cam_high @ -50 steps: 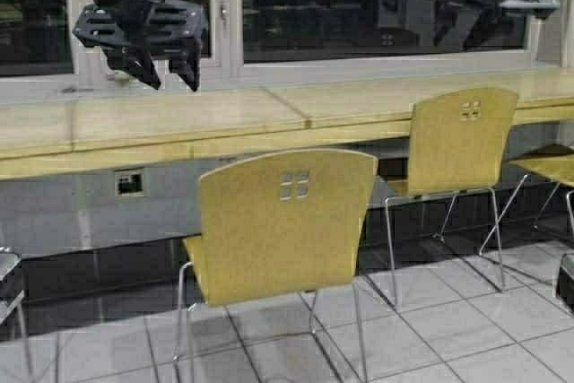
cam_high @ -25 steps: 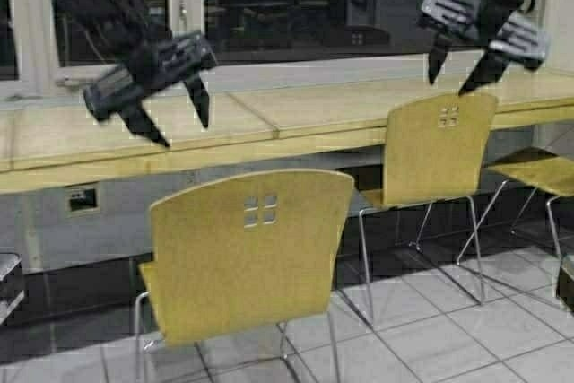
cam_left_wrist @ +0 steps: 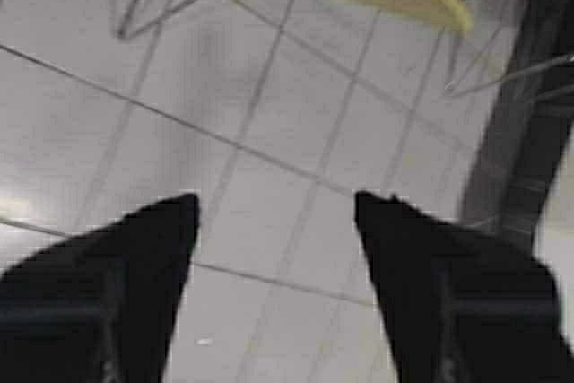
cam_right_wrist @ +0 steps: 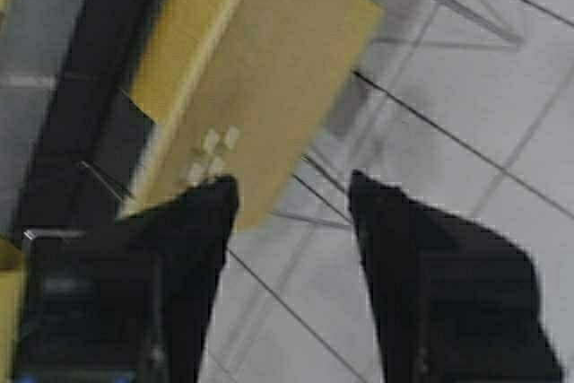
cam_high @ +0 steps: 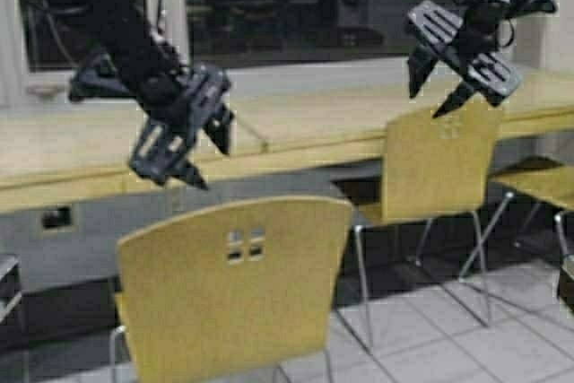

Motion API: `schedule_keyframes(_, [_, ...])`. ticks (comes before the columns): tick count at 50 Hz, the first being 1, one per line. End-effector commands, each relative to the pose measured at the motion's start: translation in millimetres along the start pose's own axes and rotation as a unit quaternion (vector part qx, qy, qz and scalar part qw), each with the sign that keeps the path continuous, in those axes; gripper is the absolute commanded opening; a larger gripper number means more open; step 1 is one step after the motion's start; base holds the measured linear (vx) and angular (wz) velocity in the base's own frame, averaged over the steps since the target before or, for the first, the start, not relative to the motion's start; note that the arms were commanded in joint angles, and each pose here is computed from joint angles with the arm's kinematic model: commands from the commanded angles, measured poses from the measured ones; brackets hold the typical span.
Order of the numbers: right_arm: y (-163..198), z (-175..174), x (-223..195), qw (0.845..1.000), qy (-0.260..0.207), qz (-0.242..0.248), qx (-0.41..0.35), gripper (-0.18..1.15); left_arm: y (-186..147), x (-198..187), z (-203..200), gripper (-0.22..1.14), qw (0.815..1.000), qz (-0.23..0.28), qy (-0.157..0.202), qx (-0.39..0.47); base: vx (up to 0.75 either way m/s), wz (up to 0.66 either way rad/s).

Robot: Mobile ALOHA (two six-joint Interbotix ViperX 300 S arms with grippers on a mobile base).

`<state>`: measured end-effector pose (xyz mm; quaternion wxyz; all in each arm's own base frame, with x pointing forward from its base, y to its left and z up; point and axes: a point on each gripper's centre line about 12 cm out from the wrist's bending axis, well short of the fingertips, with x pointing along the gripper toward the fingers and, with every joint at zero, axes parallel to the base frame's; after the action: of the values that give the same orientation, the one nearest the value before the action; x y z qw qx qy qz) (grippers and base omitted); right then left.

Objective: Push the chairs under the table

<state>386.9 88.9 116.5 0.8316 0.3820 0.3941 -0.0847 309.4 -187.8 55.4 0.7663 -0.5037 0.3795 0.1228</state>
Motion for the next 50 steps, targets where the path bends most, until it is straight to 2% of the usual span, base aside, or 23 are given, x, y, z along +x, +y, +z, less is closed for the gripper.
schedule_keyframes(1, [8.9, 5.5, 2.8, 1.000, -0.013, 0.014, 0.021, 0.81, -5.6, 2.8, -6.6, 0.89, 0.999, -0.012, -0.010, -0.043, 0.23, 0.17])
schedule_keyframes(21, [8.7, -7.2, 9.7, 0.999, -0.004, 0.010, 0.038, 0.81, -12.9, 7.1, -17.0, 0.89, 0.998, -0.022, -0.006, -0.052, 0.19, 0.17])
schedule_keyframes(29, [4.0, -18.1, 18.5, 0.996, 0.007, -0.002, 0.089, 0.81, -12.0, 13.7, -21.7, 0.89, 0.996, -0.013, -0.009, -0.085, 0.15, 0.10])
schedule_keyframes(50, [-9.5, -30.9, 35.8, 0.995, 0.022, -0.027, 0.090, 0.81, 11.1, 22.1, -52.4, 0.89, 0.994, 0.023, 0.011, -0.109, 0.10, 0.01])
